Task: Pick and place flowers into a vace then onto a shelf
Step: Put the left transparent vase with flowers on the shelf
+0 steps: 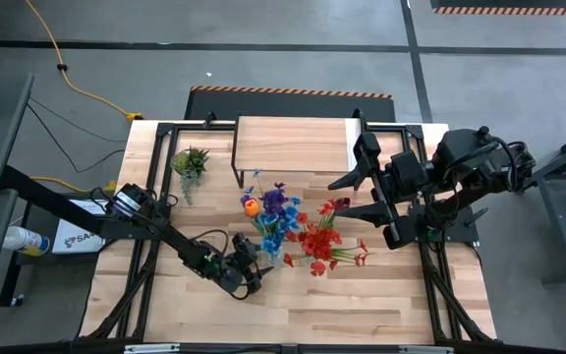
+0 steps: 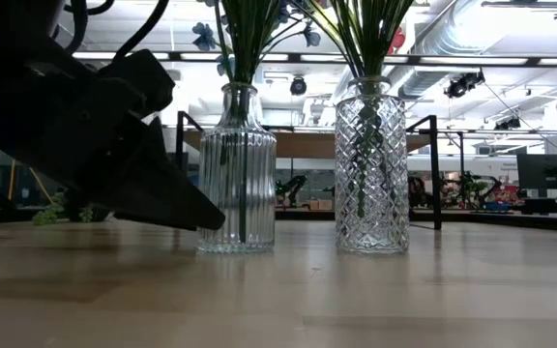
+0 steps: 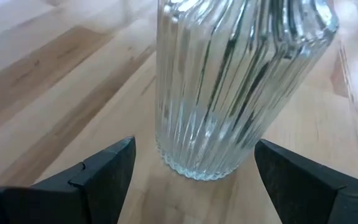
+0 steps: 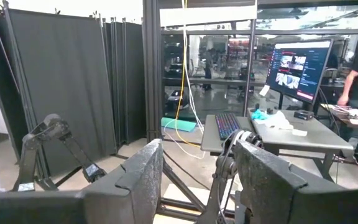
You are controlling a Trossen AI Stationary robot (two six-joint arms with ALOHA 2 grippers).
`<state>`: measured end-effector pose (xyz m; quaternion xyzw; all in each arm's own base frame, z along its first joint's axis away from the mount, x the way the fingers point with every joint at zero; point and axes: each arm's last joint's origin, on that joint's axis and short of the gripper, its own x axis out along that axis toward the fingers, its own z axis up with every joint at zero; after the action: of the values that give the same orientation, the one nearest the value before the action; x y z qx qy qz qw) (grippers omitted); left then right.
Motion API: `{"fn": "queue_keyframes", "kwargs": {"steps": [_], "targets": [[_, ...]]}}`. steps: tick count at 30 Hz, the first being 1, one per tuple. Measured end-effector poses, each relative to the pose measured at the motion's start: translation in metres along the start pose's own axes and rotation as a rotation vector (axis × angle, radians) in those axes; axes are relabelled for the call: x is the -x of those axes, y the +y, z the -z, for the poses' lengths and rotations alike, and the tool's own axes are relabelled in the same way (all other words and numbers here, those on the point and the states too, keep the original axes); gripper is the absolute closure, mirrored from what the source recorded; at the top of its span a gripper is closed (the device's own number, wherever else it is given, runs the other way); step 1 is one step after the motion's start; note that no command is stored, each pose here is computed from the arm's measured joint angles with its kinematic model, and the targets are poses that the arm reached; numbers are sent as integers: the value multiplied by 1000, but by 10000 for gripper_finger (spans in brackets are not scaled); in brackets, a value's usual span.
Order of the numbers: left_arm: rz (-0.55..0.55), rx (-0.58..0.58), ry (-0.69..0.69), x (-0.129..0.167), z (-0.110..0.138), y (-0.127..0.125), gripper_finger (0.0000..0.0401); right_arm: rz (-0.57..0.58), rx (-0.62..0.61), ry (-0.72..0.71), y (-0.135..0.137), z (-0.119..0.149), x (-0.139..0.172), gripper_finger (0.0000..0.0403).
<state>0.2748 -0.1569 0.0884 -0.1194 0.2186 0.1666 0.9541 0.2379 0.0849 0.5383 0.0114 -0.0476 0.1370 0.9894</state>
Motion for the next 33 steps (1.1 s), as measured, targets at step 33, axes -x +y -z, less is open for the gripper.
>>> {"fn": "queue_keyframes", "kwargs": {"steps": [33], "targets": [[35,-29,-23,-27,-31,11,39,49,-17,14,-1,1,0,210]]}}
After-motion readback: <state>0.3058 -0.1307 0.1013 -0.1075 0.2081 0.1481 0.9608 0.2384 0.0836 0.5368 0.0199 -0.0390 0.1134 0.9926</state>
